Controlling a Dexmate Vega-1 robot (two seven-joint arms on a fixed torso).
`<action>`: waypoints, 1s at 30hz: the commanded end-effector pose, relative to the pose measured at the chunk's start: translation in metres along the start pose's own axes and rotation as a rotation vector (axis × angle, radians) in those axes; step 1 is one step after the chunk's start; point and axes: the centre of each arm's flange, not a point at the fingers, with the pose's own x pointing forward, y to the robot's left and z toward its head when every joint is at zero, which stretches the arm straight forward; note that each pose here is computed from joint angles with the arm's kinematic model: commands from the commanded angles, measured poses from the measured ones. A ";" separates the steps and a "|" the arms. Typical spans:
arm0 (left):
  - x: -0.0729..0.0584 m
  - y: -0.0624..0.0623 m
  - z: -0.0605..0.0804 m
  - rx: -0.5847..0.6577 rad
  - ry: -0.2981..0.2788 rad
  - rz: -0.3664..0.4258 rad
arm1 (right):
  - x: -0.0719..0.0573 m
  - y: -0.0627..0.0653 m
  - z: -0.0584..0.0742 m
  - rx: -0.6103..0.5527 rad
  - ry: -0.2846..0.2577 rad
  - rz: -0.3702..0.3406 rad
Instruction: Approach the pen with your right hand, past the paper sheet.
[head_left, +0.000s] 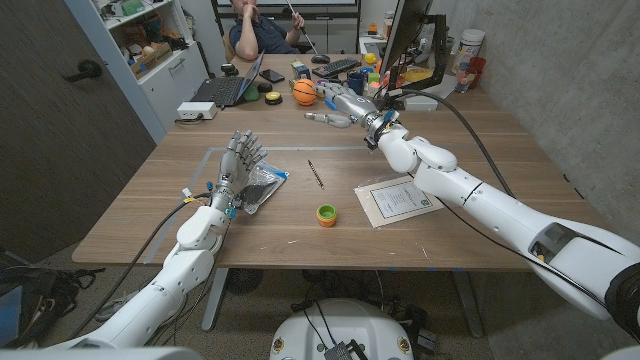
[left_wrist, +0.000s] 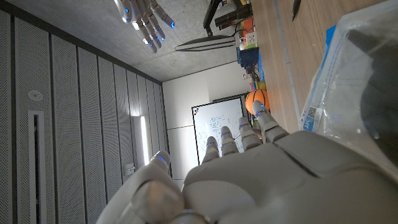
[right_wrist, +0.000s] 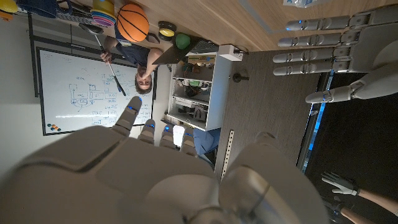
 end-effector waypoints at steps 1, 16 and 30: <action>0.001 0.003 -0.004 -0.005 0.005 0.001 | 0.006 0.017 0.006 -0.017 -0.006 0.048; -0.002 0.005 -0.006 0.000 0.013 0.007 | 0.005 0.046 0.012 -0.031 -0.012 0.132; -0.005 0.006 -0.009 0.002 0.027 0.012 | 0.007 0.065 0.016 -0.030 -0.013 0.188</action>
